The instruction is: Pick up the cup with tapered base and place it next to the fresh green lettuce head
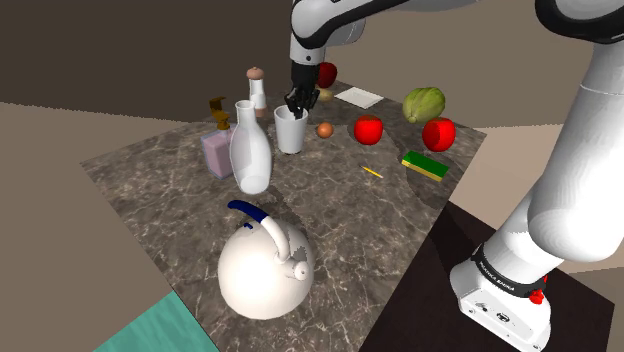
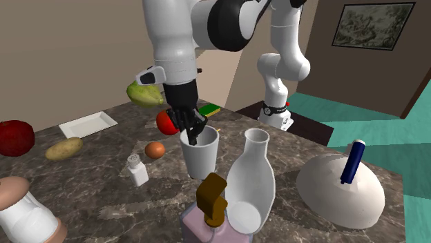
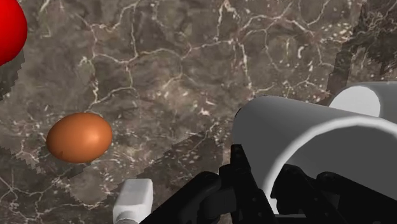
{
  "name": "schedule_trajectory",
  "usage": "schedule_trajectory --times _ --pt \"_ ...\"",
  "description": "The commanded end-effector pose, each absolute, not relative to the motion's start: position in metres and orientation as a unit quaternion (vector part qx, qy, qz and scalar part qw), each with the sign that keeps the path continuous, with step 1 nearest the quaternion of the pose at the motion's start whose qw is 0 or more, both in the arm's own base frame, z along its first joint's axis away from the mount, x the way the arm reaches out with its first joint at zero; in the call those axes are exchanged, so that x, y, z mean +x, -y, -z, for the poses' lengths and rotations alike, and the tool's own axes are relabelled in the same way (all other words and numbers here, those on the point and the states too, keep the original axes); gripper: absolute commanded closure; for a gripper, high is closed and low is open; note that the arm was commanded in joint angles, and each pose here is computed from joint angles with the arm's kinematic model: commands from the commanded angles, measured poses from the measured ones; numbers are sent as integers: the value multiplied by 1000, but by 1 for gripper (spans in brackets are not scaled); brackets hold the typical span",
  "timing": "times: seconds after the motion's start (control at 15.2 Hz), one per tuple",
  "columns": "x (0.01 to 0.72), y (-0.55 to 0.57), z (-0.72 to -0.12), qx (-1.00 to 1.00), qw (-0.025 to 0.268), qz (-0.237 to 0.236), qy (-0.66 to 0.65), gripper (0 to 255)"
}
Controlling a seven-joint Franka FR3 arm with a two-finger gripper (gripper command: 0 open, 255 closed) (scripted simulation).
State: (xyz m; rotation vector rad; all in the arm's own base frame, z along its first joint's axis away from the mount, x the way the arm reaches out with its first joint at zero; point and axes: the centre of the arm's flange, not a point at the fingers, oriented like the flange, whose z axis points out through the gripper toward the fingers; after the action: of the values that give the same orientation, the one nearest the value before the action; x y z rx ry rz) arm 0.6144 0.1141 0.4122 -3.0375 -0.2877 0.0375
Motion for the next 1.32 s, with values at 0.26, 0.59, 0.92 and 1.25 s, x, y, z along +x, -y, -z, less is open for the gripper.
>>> schedule_trajectory --times 0.26,0.59,0.92,1.25 --pt "614 -114 -445 -994 45 -12 94 255" --pt "614 -114 -471 -994 45 -12 94 255" --pt "614 -114 -497 -994 45 -12 94 255" --pt "614 -114 -524 -994 45 -12 94 255"
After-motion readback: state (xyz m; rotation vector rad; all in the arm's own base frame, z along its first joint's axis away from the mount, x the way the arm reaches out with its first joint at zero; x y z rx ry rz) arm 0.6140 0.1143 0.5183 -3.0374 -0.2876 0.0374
